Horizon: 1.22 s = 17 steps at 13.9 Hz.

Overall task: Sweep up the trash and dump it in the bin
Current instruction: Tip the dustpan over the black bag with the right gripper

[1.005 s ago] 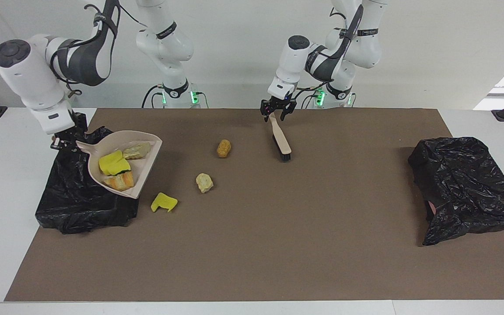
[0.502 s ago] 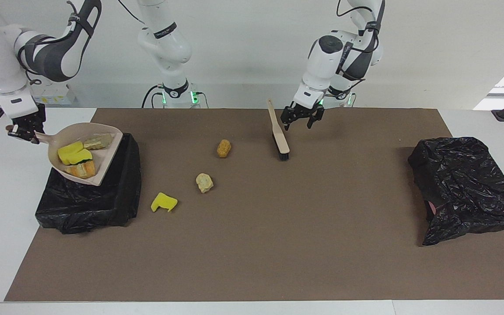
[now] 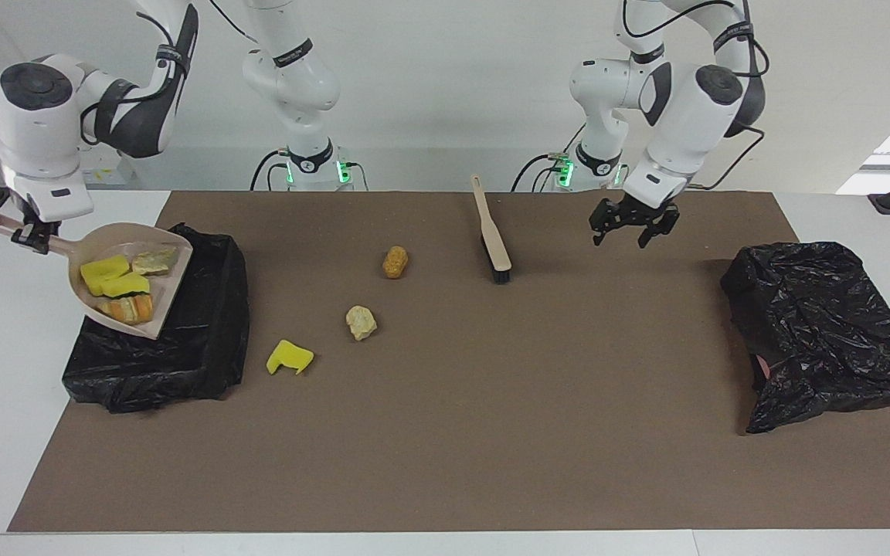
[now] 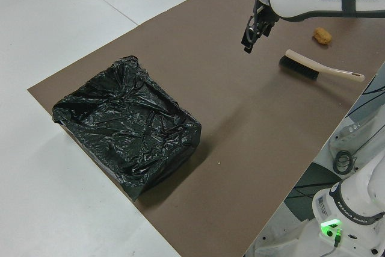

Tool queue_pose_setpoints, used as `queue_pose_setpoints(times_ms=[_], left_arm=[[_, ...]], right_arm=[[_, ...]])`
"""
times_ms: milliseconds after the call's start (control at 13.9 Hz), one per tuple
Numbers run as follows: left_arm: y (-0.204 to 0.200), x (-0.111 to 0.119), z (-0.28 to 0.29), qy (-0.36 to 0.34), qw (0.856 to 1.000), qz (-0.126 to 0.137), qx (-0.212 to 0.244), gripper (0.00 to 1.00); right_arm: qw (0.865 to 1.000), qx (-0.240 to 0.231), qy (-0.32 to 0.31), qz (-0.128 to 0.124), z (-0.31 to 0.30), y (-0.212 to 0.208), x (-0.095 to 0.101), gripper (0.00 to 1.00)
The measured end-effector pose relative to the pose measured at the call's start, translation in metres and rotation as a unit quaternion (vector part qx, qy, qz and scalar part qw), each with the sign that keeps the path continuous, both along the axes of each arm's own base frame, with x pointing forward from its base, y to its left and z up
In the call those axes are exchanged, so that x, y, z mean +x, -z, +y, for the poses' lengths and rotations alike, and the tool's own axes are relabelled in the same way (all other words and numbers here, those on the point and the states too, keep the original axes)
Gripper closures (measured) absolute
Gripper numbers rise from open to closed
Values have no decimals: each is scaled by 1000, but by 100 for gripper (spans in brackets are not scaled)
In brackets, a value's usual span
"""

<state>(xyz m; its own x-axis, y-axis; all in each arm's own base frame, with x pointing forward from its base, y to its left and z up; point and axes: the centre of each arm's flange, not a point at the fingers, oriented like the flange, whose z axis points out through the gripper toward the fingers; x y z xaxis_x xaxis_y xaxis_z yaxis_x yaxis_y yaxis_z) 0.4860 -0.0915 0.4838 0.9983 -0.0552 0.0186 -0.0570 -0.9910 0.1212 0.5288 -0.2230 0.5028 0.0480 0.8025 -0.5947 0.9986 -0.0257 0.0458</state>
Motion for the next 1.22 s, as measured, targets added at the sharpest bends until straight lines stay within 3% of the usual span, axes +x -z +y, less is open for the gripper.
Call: queue_pose_setpoints(times_ms=[215,502,861,1220], left_arm=[[-38,38,36,1,1000,-3,27,0],[-66,61,75,-31,999,-13,35,0],[-95,61,103,-54,998,-10,35,0],[-91,62,100,-50,998,-4,36,0]], right_arm=[[997,-72,9,8,38,-5,7,69],[992,-123,19,28,63,-15,3,69],[987,-159,11,5,66,-49,-3,69],[982,-189,-24,9,90,-69,1,69]])
